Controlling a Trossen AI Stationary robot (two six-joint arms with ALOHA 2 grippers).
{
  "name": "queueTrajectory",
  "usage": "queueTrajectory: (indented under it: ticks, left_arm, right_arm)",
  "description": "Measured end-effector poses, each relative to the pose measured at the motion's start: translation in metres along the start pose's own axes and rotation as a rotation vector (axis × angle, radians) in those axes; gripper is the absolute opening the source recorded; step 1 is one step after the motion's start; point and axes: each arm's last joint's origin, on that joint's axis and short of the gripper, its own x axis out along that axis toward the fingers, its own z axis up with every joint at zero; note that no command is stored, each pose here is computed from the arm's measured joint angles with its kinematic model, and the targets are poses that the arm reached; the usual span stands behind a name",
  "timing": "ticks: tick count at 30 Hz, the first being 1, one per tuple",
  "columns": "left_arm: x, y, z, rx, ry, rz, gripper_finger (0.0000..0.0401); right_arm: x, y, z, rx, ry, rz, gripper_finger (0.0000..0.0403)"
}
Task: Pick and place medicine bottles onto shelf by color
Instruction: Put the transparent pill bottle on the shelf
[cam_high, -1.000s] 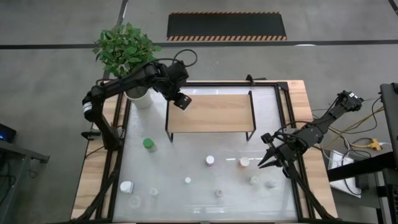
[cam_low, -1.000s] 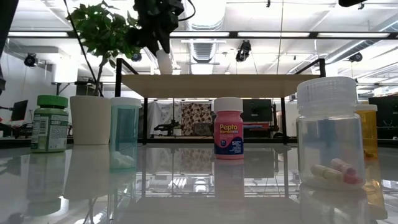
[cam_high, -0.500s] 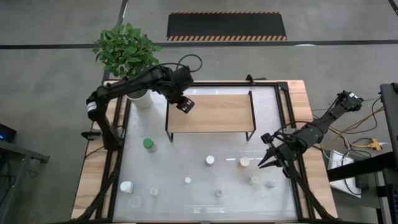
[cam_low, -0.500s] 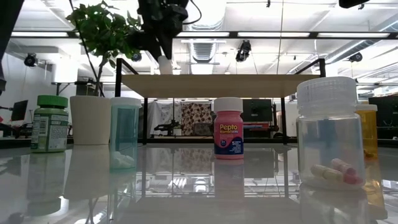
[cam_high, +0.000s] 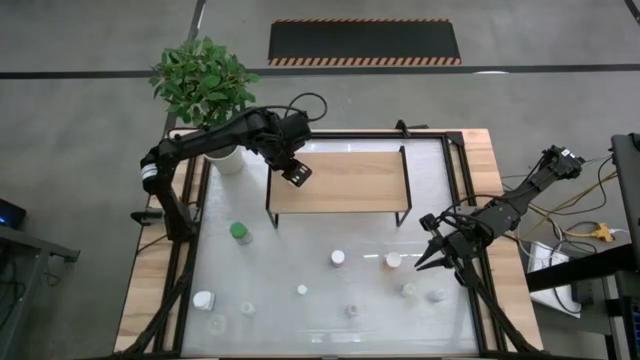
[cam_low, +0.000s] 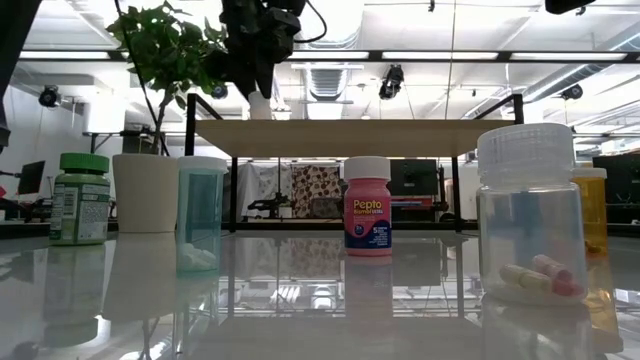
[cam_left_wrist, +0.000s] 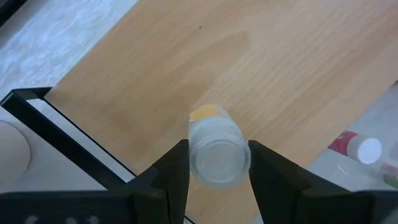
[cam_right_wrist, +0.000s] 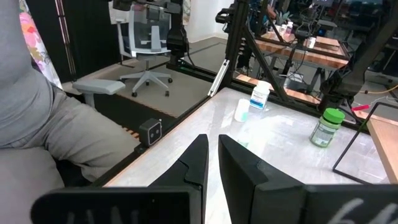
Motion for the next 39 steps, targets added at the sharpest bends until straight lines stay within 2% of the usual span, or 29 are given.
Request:
queueTrajectory:
  ticks: [4, 13, 20, 26, 31, 39]
  left_arm:
    - [0.000, 0.000, 0.000, 0.000, 0.000, 0.000, 0.0137]
    - [0.000, 0.000, 0.000, 0.007, 0.001, -0.001, 0.0211]
    - [-0.019, -0.001, -0.001, 0.010, -0.013, -0.057, 0.0217]
    - [-0.030, -0.001, -0.004, 0.103, -0.041, -0.031, 0.0179]
    - [-0.023, -0.005, -0.005, 0.159, -0.052, -0.012, 0.0110]
    - [-0.008, -0.005, -0.008, 0.164, -0.009, 0.011, 0.0013]
  right_arm:
    - [0.000, 0.000, 0.000, 0.000, 0.000, 0.000, 0.0027]
    - [0.000, 0.000, 0.000, 0.004, 0.000, 0.000, 0.0027]
    - [0.000, 0.000, 0.000, 0.010, 0.000, 0.000, 0.0027]
    - [0.000, 0.000, 0.002, 0.009, -0.007, -0.001, 0.0027]
    - [0.000, 0.000, 0.002, 0.009, -0.004, 0.000, 0.0027]
    - [0.000, 0.000, 0.001, 0.009, -0.002, 0.000, 0.0027]
